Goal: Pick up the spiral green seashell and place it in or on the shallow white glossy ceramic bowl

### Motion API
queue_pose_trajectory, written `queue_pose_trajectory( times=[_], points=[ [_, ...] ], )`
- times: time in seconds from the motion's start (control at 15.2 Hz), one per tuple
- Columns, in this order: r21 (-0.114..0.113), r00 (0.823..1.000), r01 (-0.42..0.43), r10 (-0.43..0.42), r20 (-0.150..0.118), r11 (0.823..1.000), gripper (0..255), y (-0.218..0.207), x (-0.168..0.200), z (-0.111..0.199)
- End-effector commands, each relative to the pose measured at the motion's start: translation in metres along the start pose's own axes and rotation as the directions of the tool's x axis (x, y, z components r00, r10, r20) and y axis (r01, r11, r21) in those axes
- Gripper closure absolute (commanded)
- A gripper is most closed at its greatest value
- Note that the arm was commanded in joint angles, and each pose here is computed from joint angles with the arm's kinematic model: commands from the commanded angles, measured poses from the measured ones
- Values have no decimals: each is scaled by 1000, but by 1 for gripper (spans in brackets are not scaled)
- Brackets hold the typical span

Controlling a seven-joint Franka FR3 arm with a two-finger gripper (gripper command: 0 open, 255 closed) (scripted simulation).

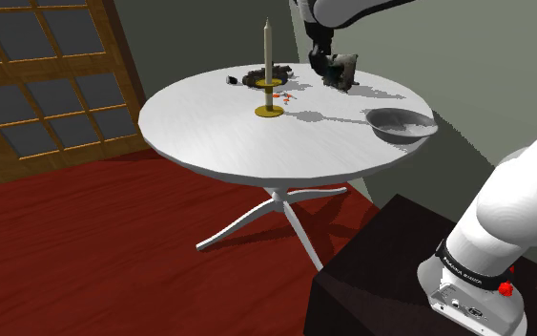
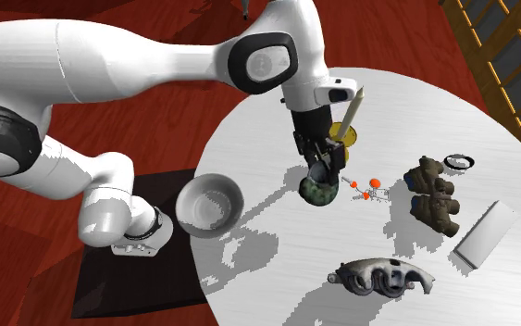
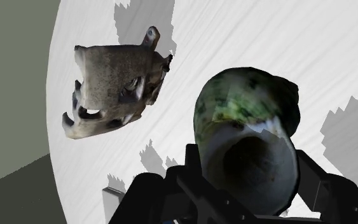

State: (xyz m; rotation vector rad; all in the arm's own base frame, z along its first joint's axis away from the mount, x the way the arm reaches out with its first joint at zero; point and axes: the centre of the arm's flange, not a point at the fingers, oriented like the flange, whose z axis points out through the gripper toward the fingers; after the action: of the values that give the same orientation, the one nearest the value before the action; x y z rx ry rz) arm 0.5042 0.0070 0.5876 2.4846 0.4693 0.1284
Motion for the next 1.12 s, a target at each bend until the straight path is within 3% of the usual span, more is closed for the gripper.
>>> queue_pose_trajectory(
  times=[0.0, 1.06],
  points=[
    [0, 1000, 0, 0, 0, 1000, 255, 5, -1, -7],
    [0, 1000, 0, 0, 0, 1000, 255, -66, -191, -65]
  ],
)
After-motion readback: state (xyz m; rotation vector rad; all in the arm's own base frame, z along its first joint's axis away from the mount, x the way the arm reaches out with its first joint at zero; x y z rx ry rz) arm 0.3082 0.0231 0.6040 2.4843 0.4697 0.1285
